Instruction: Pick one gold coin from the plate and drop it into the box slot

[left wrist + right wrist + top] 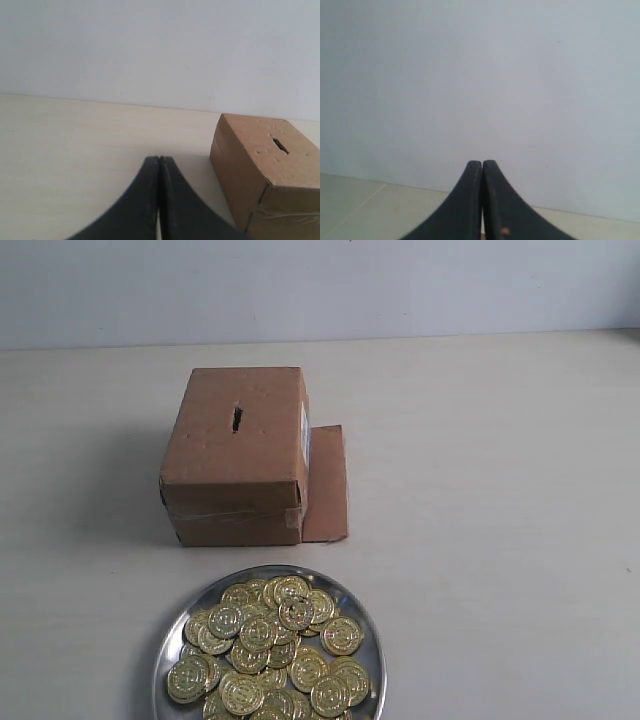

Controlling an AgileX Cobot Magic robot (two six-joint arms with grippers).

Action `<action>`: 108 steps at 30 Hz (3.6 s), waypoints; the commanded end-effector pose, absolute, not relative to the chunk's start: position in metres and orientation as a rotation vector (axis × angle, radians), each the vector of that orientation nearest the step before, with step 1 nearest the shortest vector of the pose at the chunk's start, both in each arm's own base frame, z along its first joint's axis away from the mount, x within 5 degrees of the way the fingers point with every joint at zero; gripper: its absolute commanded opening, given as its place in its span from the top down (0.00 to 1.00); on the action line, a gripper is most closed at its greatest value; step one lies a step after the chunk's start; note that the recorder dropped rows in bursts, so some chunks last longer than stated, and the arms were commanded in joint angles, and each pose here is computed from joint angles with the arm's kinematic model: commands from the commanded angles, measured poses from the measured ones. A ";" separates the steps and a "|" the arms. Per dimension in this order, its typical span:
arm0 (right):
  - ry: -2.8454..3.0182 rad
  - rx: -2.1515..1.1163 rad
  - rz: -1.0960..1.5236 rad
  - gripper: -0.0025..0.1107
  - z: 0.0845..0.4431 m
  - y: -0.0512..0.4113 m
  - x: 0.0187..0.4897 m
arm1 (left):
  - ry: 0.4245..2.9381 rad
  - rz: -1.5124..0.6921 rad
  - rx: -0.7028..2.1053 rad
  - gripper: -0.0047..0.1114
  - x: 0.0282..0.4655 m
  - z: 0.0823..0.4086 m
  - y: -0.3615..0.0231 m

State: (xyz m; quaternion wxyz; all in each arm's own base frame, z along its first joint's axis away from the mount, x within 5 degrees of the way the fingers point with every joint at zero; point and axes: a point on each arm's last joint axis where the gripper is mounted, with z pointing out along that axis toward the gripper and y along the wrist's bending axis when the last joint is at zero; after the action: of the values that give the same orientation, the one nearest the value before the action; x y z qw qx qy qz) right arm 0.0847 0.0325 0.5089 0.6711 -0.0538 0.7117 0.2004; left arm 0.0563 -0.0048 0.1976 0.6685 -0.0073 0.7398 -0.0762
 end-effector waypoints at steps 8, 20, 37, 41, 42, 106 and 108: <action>1.588 0.068 0.342 0.98 0.393 0.016 0.087 | 1.654 -0.178 -0.008 0.96 0.056 0.198 -0.005; 1.588 0.085 0.194 0.98 0.289 0.006 0.070 | 1.654 -0.178 -0.008 0.96 0.056 0.198 -0.005; 1.660 0.159 0.162 0.98 0.214 0.001 0.073 | 1.654 -0.178 -0.008 0.96 0.056 0.198 -0.005; 1.670 0.151 0.149 0.98 0.202 0.001 0.070 | 1.654 -0.178 -0.008 0.96 0.056 0.198 -0.005; 1.673 0.162 0.157 0.98 0.200 0.001 0.070 | 1.654 -0.178 -0.008 0.96 0.056 0.198 -0.005; 1.881 0.150 0.081 0.98 0.182 -0.002 0.066 | 1.654 -0.176 -0.006 0.96 0.056 0.198 -0.005; 1.881 0.150 0.081 0.98 0.182 -0.002 0.066 | 1.654 -0.176 -0.006 0.96 0.056 0.198 -0.005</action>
State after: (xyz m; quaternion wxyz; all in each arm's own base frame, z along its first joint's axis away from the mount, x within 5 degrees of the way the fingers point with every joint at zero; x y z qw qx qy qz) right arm 0.0662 -0.0014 0.1825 0.5844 0.0650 0.8079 0.0383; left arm 0.0563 -0.0048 0.1976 0.6685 -0.0073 0.7398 -0.0762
